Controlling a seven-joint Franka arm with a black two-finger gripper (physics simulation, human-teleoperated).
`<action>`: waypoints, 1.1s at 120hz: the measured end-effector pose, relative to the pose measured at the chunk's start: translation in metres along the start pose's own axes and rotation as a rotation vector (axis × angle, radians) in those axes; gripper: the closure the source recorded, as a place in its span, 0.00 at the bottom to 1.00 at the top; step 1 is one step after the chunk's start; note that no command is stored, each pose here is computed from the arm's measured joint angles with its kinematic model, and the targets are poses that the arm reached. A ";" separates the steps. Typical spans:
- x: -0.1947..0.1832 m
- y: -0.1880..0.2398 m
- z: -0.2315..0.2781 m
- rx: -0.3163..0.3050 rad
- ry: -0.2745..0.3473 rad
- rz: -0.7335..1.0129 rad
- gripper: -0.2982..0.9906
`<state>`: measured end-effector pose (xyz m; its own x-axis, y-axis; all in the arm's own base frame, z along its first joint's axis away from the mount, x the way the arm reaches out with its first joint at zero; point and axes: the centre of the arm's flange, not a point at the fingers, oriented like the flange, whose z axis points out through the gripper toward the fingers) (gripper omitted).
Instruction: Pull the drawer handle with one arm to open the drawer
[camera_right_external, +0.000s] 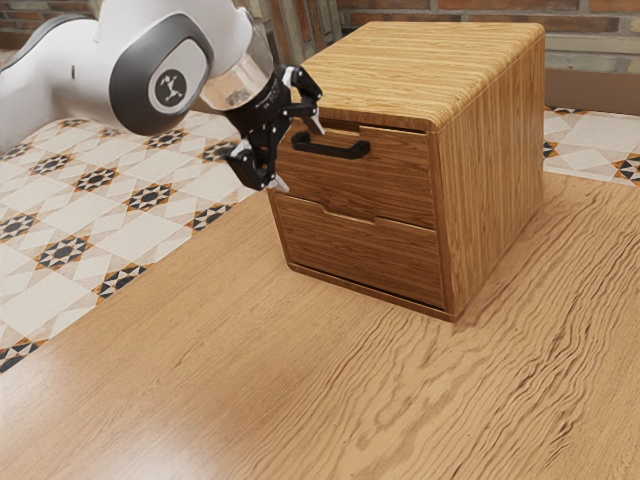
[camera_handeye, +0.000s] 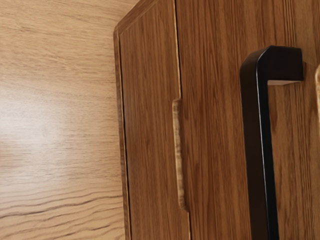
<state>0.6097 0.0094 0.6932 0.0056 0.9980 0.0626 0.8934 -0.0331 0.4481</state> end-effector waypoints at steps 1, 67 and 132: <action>0.000 0.000 0.000 0.000 0.000 0.000 0.23; 0.021 0.022 0.037 -0.012 0.009 -0.039 0.23; 0.021 0.021 0.044 -0.002 0.007 -0.031 0.24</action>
<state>0.6479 0.0323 0.6648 -0.0252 0.9982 0.0547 0.8922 -0.0022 0.4517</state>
